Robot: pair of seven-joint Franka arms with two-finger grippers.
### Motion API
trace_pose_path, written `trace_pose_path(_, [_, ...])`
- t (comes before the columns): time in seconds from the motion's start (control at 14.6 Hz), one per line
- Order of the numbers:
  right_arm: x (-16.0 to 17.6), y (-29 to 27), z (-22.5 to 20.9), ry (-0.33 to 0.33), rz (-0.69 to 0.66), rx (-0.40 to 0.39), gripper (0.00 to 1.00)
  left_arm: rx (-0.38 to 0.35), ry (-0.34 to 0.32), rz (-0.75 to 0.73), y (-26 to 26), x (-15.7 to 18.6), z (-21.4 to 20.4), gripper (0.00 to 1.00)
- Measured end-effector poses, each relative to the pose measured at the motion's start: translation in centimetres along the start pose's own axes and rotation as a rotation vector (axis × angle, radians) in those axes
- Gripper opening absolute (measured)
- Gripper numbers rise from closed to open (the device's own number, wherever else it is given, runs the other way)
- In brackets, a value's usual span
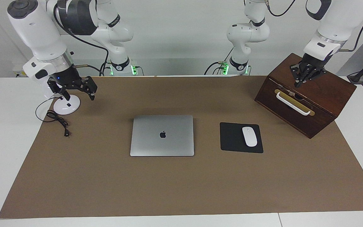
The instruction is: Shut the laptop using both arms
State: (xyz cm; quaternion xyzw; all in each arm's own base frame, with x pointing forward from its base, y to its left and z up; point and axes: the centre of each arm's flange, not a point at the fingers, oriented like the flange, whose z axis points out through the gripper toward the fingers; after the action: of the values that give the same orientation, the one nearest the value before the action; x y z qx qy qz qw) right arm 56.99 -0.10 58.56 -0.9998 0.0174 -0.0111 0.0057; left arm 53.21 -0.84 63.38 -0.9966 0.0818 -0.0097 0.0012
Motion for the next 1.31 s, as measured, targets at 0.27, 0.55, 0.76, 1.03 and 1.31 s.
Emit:
trace_pose_path(0.27, [0.0,0.0,0.0,0.0,0.0,0.0,1.0,0.0,-0.007,-0.015,-0.8,0.0,-1.7,0.01])
trace_pose_path(0.55, [0.0,0.0,0.0,0.0,0.0,0.0,1.0,0.0,-0.008,-0.017,-0.9,0.3,-1.6,0.01])
trace_pose_path(0.76, [0.0,0.0,0.0,0.0,0.0,0.0,1.0,0.0,-0.009,-0.036,-0.9,0.3,-1.5,0.07])
trace_pose_path(1.03, [0.0,0.0,0.0,0.003,0.0,0.0,1.0,0.001,-0.007,-0.059,-0.9,0.4,-1.5,0.48])
trace_pose_path(1.31, [0.0,0.4,0.0,0.003,0.005,0.0,1.0,0.001,-0.007,-0.064,-0.9,0.4,-1.5,0.92])
